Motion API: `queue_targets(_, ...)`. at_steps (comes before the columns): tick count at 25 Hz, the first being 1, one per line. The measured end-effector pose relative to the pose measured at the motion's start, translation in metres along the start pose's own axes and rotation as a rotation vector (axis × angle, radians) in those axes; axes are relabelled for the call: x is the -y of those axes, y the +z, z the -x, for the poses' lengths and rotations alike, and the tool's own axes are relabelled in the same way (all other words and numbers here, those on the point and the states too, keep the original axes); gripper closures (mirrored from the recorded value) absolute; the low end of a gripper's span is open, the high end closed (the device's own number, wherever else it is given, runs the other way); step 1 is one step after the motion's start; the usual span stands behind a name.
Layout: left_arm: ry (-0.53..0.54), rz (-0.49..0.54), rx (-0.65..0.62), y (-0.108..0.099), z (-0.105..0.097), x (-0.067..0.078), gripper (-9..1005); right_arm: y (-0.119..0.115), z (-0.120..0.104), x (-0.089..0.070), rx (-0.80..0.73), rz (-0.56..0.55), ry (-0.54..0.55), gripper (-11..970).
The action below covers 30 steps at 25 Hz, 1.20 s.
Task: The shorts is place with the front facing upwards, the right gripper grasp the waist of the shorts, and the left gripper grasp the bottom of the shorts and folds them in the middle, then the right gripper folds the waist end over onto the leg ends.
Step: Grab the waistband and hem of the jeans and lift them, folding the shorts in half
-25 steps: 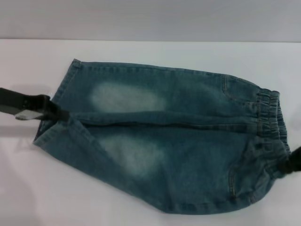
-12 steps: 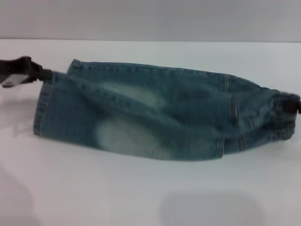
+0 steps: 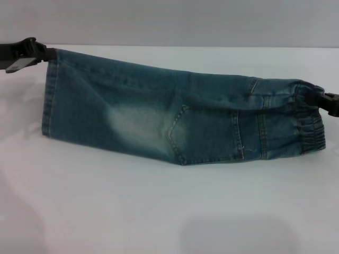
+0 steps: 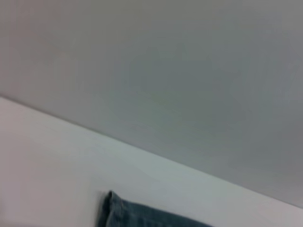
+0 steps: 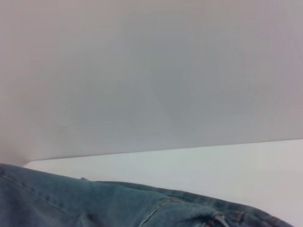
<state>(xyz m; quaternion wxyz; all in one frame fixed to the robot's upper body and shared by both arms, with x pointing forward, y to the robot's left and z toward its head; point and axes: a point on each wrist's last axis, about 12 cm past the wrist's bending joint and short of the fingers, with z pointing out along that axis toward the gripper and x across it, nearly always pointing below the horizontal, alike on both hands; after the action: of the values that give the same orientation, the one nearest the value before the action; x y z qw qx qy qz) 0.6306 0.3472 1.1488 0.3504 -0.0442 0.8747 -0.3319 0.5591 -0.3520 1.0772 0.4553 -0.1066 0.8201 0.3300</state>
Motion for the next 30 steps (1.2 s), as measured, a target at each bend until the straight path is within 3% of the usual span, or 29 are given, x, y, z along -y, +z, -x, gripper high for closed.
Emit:
queue_targets(11, 0.057, 0.042, 0.084, 0.025, -0.007, 0.004, 872, 0.016, -0.008, 0.005, 0.035, -0.106, -0.005, 956)
queue_targets(30, 0.200, 0.080, 0.127, 0.061, -0.015, 0.019, 862, 0.030, -0.013, 0.008, 0.042, -0.183, -0.007, 955)
